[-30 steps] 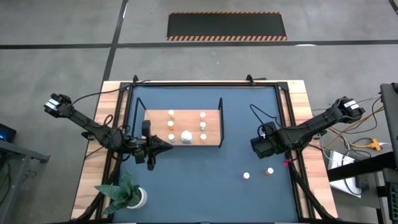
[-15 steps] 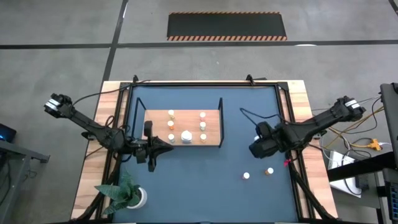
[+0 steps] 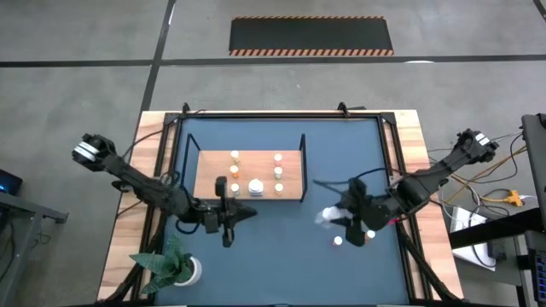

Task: Pick and place medicine bottles onto shelf by color
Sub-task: Put the white pill bottle on the shelf

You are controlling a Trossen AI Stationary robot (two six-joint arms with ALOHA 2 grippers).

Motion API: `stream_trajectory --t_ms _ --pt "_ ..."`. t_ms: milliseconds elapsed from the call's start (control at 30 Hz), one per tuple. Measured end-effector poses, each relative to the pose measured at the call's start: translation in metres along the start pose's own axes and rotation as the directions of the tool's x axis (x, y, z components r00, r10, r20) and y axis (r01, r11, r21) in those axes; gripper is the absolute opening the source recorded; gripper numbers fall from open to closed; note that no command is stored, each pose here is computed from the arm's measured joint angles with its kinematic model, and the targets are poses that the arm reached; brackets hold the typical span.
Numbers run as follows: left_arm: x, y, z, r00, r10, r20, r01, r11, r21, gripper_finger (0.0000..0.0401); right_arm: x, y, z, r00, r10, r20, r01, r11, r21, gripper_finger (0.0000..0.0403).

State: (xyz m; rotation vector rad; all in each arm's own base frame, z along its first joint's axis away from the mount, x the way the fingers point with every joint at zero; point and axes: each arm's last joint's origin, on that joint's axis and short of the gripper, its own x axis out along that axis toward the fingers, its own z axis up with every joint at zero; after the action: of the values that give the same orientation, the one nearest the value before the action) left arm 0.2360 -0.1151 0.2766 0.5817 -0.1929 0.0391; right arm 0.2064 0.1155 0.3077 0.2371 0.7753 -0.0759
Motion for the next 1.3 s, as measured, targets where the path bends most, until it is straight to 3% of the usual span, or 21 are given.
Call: stream_trajectory --t_ms 100,333,567,733,967,1300 --pt "0.012 -0.006 0.002 1.0 -0.004 -0.005 0.004 1.0 -0.01 0.0042 0.013 0.006 0.001 0.993 0.048 0.104 -0.041 0.997 -0.068 0.018" --pt "0.035 -0.019 0.004 1.0 -0.014 -0.024 0.011 0.988 -0.152 0.0154 0.041 0.017 0.004 0.925 0.06 0.375 0.007 0.984 -0.176 0.018" --pt "0.048 -0.027 -0.015 0.995 -0.021 -0.094 -0.016 0.928 -0.372 0.0233 0.06 0.028 0.007 0.829 0.11 0.549 0.041 0.966 -0.255 0.018" --pt "0.053 -0.027 -0.025 0.992 -0.014 -0.123 -0.044 0.887 -0.459 0.0247 0.073 0.032 0.008 0.826 0.105 0.555 0.06 0.961 -0.271 0.018" --pt "0.053 -0.032 -0.028 0.988 -0.134 -0.078 0.08 0.87 -0.486 0.0247 0.085 0.035 0.014 0.831 0.083 0.55 0.081 0.961 -0.266 0.018" --pt "0.052 -0.03 -0.041 0.981 -0.143 -0.133 0.056 0.859 -0.51 0.0247 0.079 0.035 0.02 0.811 0.055 0.583 0.13 0.954 -0.271 0.018"
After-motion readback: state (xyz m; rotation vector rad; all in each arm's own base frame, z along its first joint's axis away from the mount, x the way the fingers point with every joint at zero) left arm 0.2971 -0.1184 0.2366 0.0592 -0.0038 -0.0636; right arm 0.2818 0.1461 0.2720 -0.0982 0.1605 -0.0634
